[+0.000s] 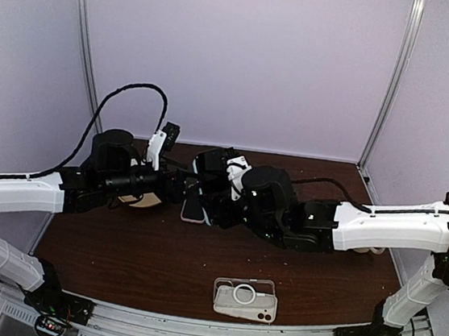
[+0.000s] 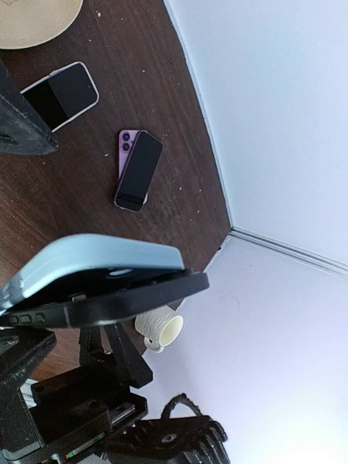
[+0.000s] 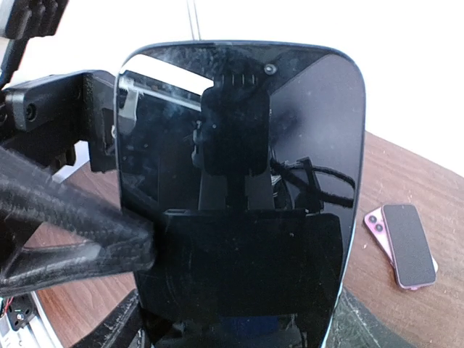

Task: Put the phone into the phone case
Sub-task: Pass from the right arm to the left

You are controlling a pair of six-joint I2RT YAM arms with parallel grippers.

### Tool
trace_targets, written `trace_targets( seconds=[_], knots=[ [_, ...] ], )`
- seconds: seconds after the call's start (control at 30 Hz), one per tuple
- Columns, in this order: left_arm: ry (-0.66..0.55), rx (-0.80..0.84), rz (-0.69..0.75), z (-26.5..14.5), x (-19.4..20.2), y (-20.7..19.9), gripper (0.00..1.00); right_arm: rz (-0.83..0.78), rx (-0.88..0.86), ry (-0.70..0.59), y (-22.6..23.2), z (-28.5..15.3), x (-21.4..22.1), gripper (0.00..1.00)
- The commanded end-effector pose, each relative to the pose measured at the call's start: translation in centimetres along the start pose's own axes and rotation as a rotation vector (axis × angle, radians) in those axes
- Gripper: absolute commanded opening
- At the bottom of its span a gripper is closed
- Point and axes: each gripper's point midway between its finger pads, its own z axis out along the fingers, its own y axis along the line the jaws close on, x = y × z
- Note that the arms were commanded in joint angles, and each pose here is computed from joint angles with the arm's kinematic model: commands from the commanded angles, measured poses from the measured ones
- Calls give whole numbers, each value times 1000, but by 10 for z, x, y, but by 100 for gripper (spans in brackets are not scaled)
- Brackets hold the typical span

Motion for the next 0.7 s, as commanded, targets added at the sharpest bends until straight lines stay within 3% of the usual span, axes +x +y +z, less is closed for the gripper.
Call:
trace_targets(
  seconds=[0.0, 0.2, 0.5, 0.67],
  knots=[
    [-159, -8, -61, -7, -35, 0, 80, -17, -33, -144, 12, -16, -42, 19],
    [-128, 64, -85, 1, -28, -10, 57, -32, -39, -152, 13, -18, -45, 19],
    [-81, 141, -96, 12, -20, -22, 57, -59, -62, -129, 19, -13, -39, 19],
    [-67, 153, -95, 12, -15, -23, 39, -58, -56, -125, 17, -13, -36, 20]
  ],
)
